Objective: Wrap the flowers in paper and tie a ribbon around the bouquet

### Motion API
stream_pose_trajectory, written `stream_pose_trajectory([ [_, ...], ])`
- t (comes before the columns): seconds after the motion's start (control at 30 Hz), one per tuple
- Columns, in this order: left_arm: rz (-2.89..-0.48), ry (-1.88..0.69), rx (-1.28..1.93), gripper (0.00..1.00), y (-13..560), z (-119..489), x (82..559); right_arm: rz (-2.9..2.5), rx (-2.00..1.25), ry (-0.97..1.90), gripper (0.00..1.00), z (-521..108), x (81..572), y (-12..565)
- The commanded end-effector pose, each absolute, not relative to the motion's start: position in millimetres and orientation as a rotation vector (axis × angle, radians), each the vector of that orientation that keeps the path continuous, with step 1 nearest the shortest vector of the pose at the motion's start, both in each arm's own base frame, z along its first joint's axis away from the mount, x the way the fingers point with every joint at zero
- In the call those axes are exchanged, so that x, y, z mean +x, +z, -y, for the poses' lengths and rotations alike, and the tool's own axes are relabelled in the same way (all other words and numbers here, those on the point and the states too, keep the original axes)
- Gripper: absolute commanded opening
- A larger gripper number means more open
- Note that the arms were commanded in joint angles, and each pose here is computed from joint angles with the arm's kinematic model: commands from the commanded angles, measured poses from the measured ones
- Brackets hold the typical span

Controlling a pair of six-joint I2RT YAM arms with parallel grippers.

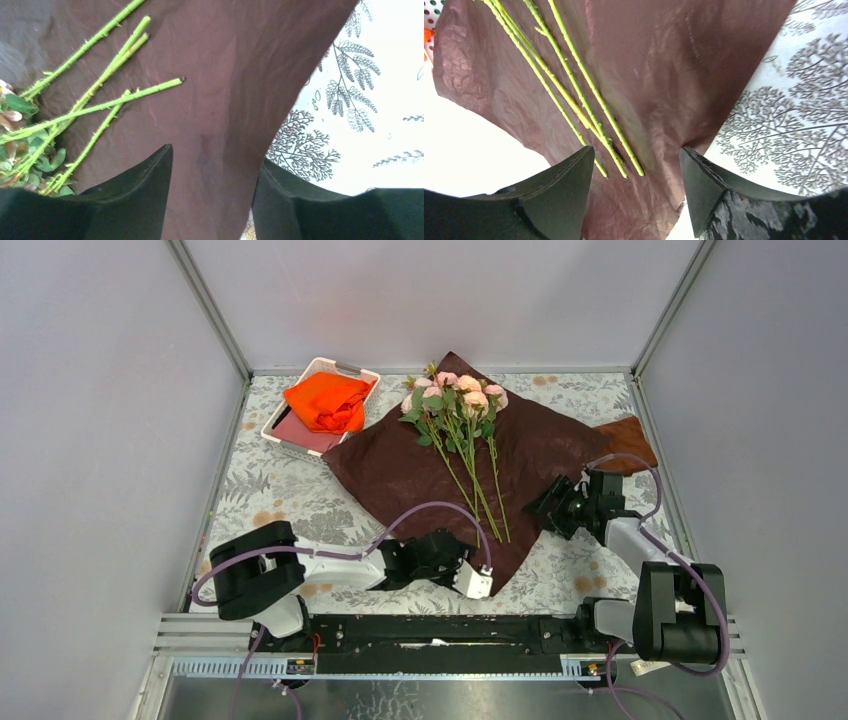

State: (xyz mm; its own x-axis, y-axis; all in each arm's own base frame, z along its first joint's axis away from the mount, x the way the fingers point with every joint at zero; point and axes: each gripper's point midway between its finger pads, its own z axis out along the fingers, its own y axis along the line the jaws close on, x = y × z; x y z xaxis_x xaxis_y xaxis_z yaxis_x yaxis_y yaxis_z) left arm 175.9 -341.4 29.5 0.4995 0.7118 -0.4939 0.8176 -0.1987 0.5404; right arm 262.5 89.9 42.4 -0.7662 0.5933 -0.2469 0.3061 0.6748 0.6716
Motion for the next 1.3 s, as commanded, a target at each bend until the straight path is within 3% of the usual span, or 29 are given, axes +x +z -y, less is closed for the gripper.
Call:
stream_pose_trajectory([
  [0.0, -1.332, -0.191, 1.938, 0.52, 27.8, 335.9, 172.5, -2.490, 0.655, 0.908, 0.70, -104.4, 248.1, 48.2],
  [0.2, -1.447, -0.361, 1.934, 0.01, 29.0, 337.2, 152.7, -2.510, 0.541, 0.795, 0.71, -94.6, 249.7, 72.3],
  [0.5, -1.699, -0.705, 1.661, 0.00, 68.1, 336.2, 173.6, -2.339, 0.289, 0.824, 0.70, -100.5, 292.7, 139.5],
  [0.73, -1.832, -0.973, 1.425, 0.00, 87.2, 326.9, 199.3, -2.555, 0.193, 0.782, 0.67, -122.9, 320.6, 92.8],
  [0.87, -1.884, -0.997, 1.330, 0.00, 80.9, 320.2, 219.1, -2.640, 0.115, 0.720, 0.65, -143.0, 333.6, 61.8],
  [1.13, -1.974, -1.065, 1.187, 0.00, 74.4, 309.4, 237.7, -2.663, 0.065, 0.785, 0.35, -187.3, 357.2, 29.5],
  [1.27, -2.020, -1.094, 1.145, 0.00, 68.7, 307.5, 240.1, -2.659, 0.005, 0.880, 0.24, -218.2, 353.8, 31.2],
])
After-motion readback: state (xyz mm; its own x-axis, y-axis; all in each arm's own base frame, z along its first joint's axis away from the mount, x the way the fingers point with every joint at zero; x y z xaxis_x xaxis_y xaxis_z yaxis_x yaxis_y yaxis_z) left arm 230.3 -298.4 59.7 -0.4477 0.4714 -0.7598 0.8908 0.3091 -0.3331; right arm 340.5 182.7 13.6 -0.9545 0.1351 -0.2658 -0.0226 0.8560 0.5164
